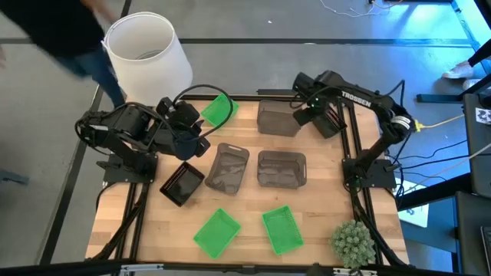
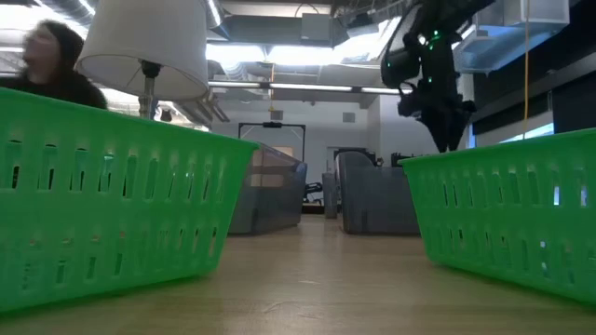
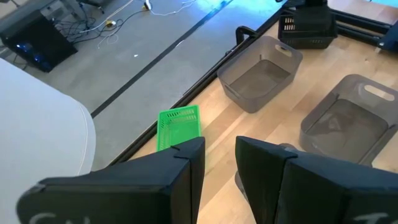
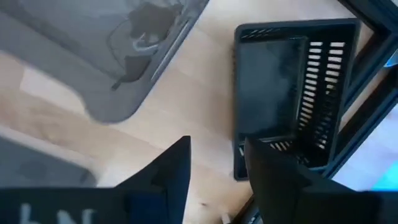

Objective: Stack baskets by color
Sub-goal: Stack the top black bin on the bottom black bin

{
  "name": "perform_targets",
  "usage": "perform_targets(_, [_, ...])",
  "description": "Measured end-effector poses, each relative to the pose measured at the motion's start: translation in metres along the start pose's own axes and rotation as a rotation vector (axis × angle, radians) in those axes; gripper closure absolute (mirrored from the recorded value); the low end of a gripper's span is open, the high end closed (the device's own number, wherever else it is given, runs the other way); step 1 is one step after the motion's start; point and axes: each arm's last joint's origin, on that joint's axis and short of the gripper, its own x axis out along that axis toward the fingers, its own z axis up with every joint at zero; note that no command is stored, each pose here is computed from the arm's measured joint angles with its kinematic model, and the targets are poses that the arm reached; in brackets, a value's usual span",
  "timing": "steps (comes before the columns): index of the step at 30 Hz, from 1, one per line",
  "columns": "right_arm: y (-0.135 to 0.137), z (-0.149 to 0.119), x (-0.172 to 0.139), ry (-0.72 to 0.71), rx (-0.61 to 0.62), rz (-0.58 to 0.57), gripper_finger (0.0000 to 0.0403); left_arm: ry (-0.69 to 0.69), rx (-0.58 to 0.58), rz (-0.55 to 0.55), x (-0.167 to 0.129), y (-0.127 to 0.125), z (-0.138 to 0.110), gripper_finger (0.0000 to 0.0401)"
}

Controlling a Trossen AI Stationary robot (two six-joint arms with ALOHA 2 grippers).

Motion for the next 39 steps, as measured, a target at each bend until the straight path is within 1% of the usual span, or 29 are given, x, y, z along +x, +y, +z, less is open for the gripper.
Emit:
perform_targets(3, [-0.005, 0.008, 0.010, 0.035, 0.026, 0.023, 0.0248, 0.006, -0.001, -0.006, 0.000, 0.000, 0.000, 0.0319])
perform_targets(6, [-0.010, 0.015, 0.020, 0.070, 0.049, 0.016, 0.0248, 0.017, 0.000, -0.017, 0.000, 0.000, 0.000, 0.0319])
perform_targets(14, [-0.018, 0.029, 0.047, 0.160, 0.060, -0.011, 0.0247, 0.016, 0.002, -0.016, 0.000, 0.000, 0.000, 0.0319])
perform_targets(22, [-0.021, 0.039, 0.072, 0.230, 0.038, -0.033, 0.0247, 0.016, 0.005, -0.016, 0.000, 0.000, 0.000, 0.0319])
perform_targets(28, [-0.019, 0.045, 0.086, 0.247, 0.028, -0.036, 0.0247, 0.015, 0.005, -0.016, 0.000, 0.000, 0.000, 0.0319])
perform_targets(35, [-0.018, 0.051, 0.098, 0.234, 0.002, -0.070, 0.0248, 0.015, 0.005, -0.015, 0.000, 0.000, 0.000, 0.0319])
perform_targets(39, [-0.018, 0.052, 0.099, 0.230, 0.001, -0.070, 0.0263, 0.015, 0.005, -0.015, 0.000, 0.000, -0.001, 0.0319])
